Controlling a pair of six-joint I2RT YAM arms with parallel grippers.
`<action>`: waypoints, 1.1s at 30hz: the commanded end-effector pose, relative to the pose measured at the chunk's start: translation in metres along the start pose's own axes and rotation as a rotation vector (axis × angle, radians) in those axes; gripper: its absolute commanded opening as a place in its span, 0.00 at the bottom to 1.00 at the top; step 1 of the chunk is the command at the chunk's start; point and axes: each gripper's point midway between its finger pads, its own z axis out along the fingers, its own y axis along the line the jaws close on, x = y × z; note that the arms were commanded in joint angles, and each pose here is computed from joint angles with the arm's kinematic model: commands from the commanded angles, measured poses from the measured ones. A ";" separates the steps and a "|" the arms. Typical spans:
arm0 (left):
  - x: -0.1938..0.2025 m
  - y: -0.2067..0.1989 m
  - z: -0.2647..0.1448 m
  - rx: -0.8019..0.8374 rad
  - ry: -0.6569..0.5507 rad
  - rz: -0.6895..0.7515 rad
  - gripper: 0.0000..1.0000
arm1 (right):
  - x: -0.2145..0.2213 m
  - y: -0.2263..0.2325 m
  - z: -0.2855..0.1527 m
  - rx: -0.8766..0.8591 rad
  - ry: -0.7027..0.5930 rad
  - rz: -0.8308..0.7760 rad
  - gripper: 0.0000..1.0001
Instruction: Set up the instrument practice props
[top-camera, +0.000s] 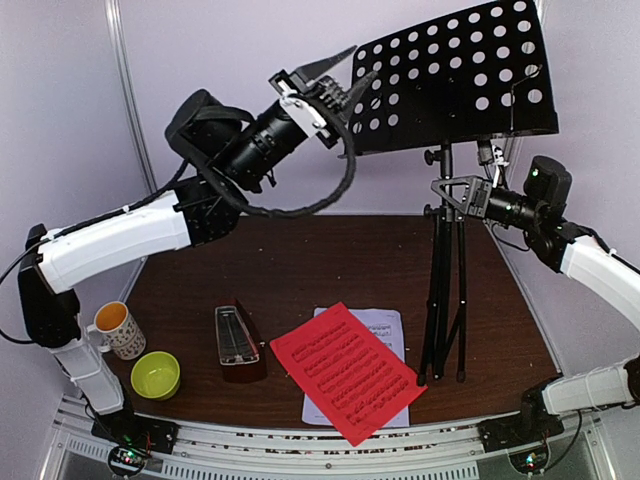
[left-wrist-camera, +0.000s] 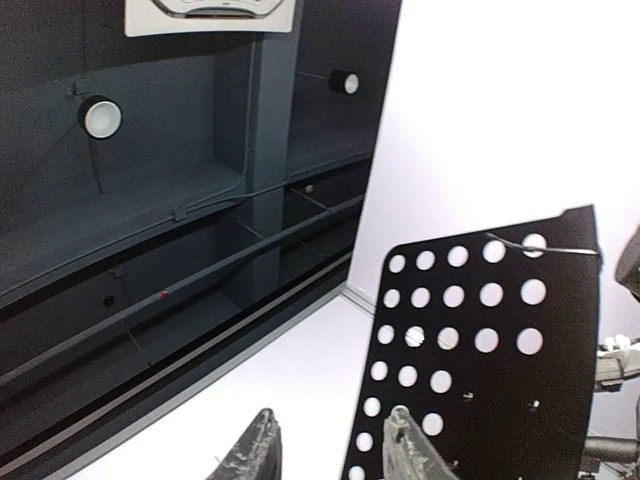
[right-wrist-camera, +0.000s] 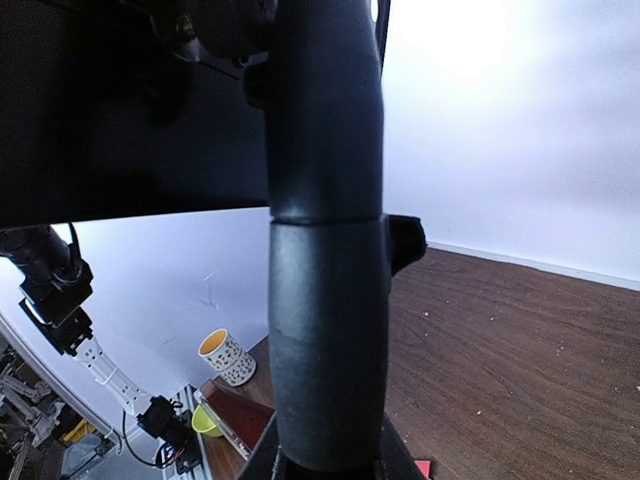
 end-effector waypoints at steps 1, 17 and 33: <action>-0.003 0.027 -0.011 -0.111 0.033 -0.040 0.39 | -0.092 0.058 -0.025 -0.054 -0.322 -0.272 0.00; 0.073 0.024 -0.066 -0.171 0.464 -0.444 0.86 | -0.157 0.063 -0.047 0.067 -0.601 -0.376 0.00; 0.180 -0.113 -0.150 -0.068 0.966 -0.927 0.98 | -0.172 0.034 -0.039 0.226 -0.721 -0.367 0.00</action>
